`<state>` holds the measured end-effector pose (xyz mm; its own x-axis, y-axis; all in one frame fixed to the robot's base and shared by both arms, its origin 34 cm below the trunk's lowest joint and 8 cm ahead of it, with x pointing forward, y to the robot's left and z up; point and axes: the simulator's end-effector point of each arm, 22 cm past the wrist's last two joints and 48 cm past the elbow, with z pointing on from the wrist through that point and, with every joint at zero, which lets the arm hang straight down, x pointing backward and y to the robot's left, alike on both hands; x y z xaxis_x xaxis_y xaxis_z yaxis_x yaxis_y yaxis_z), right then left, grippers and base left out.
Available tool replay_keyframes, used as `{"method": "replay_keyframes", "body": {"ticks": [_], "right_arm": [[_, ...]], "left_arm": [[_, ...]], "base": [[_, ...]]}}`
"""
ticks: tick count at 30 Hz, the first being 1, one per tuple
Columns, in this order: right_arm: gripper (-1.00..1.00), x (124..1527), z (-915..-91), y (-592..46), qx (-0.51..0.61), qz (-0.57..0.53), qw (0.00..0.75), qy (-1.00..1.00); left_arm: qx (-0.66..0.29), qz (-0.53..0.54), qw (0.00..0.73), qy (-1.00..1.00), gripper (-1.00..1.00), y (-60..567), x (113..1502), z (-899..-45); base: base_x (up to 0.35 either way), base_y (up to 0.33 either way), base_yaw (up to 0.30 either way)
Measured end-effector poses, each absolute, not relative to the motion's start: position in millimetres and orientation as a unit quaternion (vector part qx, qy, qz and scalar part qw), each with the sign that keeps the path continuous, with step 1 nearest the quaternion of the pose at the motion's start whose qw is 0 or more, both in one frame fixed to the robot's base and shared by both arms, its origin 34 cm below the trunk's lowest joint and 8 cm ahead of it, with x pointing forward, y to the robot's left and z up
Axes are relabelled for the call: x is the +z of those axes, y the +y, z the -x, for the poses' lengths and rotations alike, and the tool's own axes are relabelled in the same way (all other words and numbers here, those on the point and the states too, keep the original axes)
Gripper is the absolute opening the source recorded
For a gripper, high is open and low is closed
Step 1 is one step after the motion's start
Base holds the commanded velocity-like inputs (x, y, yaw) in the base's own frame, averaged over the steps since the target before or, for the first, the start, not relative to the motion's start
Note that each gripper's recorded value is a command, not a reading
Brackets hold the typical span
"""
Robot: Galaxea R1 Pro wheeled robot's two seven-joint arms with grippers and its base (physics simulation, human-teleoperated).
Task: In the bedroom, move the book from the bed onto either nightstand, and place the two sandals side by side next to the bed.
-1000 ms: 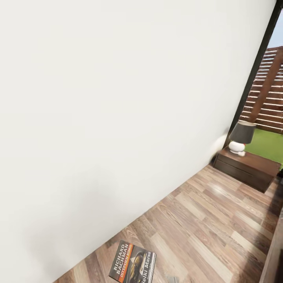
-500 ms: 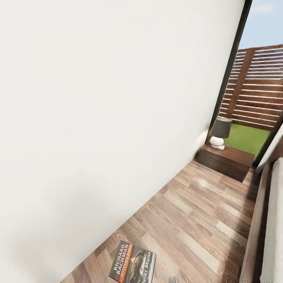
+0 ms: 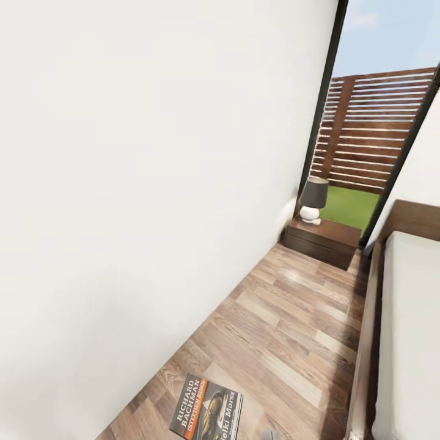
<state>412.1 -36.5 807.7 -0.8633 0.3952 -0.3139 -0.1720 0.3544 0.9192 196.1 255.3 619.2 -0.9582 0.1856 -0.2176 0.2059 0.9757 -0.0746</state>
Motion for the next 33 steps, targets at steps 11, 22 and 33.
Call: {"method": "replay_keyframes", "body": {"ticks": [11,22,33], "right_arm": [[-1.0,806.3,-411.1,-36.5,0.563,-0.073,0.25,0.784],[-1.0,804.8,-410.1,-36.9,0.563,-0.074,0.248,0.785],[-1.0,804.3,-410.0,-37.5,0.563,-0.075,0.248,0.785]], "left_arm": [[-0.048,-0.099,0.102,0.989,1.0,255.6,618.7,-192.4],[-0.048,-0.099,0.1,0.989,1.0,255.7,618.4,-191.2],[-0.048,-0.099,0.099,0.989,1.0,255.8,618.3,-189.7]], "base": [[0.03,0.002,-0.269],[0.186,0.103,-0.261],[0.268,0.121,-0.077]]}}
